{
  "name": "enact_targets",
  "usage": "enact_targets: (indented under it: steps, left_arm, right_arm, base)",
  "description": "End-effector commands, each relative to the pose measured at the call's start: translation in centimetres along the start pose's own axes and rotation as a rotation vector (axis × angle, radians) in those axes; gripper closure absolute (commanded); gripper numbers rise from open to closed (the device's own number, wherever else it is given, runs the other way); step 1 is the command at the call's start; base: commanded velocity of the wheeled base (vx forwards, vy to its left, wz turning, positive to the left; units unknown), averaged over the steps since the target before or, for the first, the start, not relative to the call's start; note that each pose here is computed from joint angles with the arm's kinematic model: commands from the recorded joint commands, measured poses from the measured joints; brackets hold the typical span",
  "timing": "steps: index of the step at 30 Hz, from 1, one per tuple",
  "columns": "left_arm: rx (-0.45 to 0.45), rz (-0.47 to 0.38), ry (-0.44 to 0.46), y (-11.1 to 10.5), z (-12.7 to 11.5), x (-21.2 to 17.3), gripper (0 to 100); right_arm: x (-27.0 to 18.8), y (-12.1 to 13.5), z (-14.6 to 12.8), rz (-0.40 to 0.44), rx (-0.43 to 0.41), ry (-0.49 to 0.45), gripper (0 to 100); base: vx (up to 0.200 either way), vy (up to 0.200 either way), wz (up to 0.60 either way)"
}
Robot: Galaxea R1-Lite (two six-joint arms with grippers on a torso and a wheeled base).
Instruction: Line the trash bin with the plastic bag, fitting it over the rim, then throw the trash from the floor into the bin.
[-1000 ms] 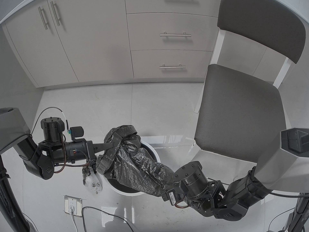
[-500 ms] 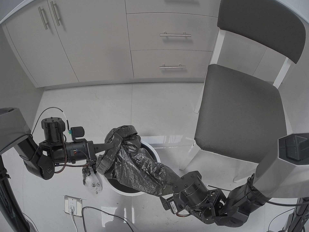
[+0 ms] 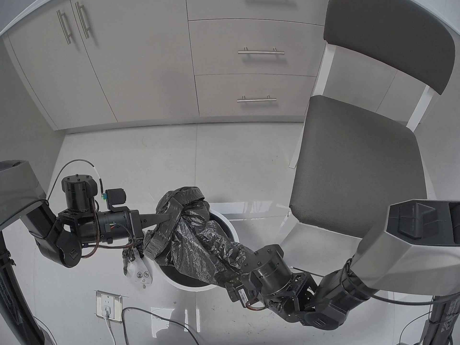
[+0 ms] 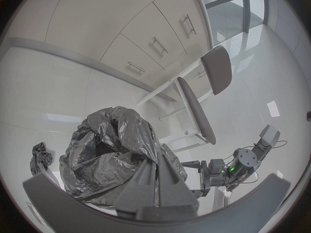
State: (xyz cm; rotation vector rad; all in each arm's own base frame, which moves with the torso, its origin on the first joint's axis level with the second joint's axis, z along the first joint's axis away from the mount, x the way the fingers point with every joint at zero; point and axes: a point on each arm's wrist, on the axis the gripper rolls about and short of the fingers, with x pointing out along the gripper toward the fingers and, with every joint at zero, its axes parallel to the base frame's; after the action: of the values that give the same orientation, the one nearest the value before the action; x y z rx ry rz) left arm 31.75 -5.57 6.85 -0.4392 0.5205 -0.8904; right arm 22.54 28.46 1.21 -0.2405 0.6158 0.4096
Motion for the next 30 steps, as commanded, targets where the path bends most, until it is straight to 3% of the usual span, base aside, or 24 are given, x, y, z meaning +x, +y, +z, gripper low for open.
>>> enact_targets:
  steps: [1, 10, 11, 26, 30]
  left_arm:
    - [0.002, -0.004, 0.002, -0.1, 0.0, 0.1, 100]
    - [0.005, -0.008, 0.003, -0.1, 0.0, 0.3, 100]
    - [0.005, -0.008, 0.003, -0.1, 0.0, 0.3, 100]
    - [0.009, -0.010, 0.001, -0.2, 0.1, 0.3, 100]
    - [0.008, -0.010, 0.001, -0.2, 0.1, 0.3, 100]
  right_arm:
    - [2.1, -0.3, 0.5, -0.022, -0.012, -0.007, 0]
    - [2.8, -0.1, 0.8, -0.022, 0.001, -0.019, 0]
    - [2.8, -0.1, 0.8, -0.022, 0.001, -0.019, 100]
    - [2.4, 0.8, 3.5, 0.018, 0.037, -0.096, 100]
    - [3.0, 1.7, 3.9, 0.056, 0.024, -0.070, 100]
  base:
    - [0.000, 0.000, 0.00]
    - [0.000, 0.000, 0.00]
    - [0.000, 0.000, 0.00]
    - [0.000, 0.000, 0.00]
    - [0.000, 0.000, 0.00]
